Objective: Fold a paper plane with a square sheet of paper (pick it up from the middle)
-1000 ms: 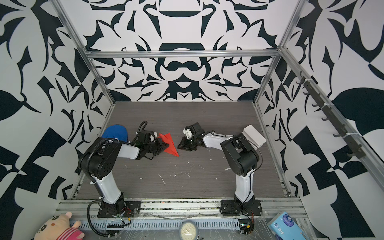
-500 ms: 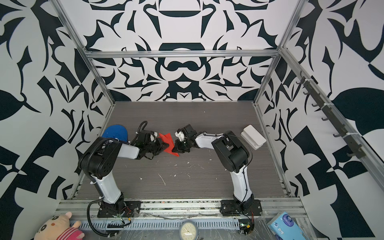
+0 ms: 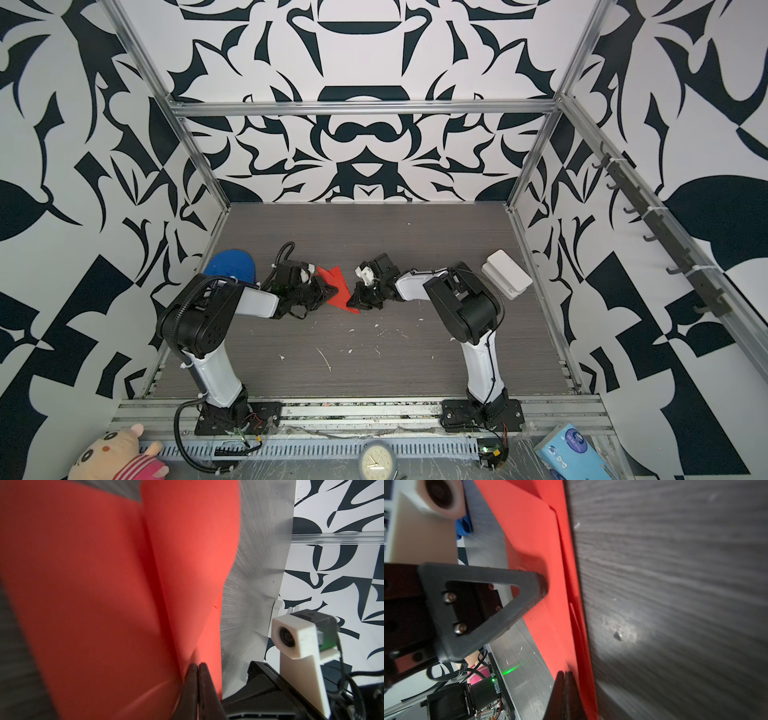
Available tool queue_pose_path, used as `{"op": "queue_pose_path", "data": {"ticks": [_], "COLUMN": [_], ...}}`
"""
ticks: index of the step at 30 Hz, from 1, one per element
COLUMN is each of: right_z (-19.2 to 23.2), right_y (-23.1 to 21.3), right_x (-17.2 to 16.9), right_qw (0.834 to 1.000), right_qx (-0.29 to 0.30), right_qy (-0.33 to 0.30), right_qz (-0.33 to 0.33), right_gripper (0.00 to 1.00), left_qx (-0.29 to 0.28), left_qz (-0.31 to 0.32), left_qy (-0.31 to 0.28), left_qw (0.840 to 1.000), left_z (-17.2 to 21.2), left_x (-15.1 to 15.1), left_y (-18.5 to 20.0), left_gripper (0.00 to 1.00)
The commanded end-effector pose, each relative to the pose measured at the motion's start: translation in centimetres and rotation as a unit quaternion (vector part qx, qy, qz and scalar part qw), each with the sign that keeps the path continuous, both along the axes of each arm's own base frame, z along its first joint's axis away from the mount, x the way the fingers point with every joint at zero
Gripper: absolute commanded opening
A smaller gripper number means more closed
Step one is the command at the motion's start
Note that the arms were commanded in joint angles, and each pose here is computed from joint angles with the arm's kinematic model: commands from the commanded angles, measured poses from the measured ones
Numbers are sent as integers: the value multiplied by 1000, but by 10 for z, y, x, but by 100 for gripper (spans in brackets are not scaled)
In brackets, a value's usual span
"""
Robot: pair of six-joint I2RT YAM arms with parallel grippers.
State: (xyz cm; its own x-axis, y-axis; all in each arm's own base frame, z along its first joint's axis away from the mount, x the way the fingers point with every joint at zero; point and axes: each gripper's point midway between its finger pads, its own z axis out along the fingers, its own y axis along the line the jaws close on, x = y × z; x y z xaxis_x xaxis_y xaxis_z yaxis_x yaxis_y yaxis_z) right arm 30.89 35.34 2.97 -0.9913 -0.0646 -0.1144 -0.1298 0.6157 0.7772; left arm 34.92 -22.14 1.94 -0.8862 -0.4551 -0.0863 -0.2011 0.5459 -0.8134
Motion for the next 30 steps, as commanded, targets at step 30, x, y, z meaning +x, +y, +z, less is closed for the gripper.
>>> {"op": "queue_pose_path", "data": {"ticks": [30], "right_z": [18], "right_y": [-10], "right_x": [-14], "right_qw": [999], "right_qx": [37], "right_qy": [-6], "right_qz": [9], "right_gripper": [4], "left_qx": [56], "left_qz": [18], "left_qy": [77], "left_qw": [995], "left_z": [-49], "left_x": [-25], "left_y": [19], "left_gripper": [6]}}
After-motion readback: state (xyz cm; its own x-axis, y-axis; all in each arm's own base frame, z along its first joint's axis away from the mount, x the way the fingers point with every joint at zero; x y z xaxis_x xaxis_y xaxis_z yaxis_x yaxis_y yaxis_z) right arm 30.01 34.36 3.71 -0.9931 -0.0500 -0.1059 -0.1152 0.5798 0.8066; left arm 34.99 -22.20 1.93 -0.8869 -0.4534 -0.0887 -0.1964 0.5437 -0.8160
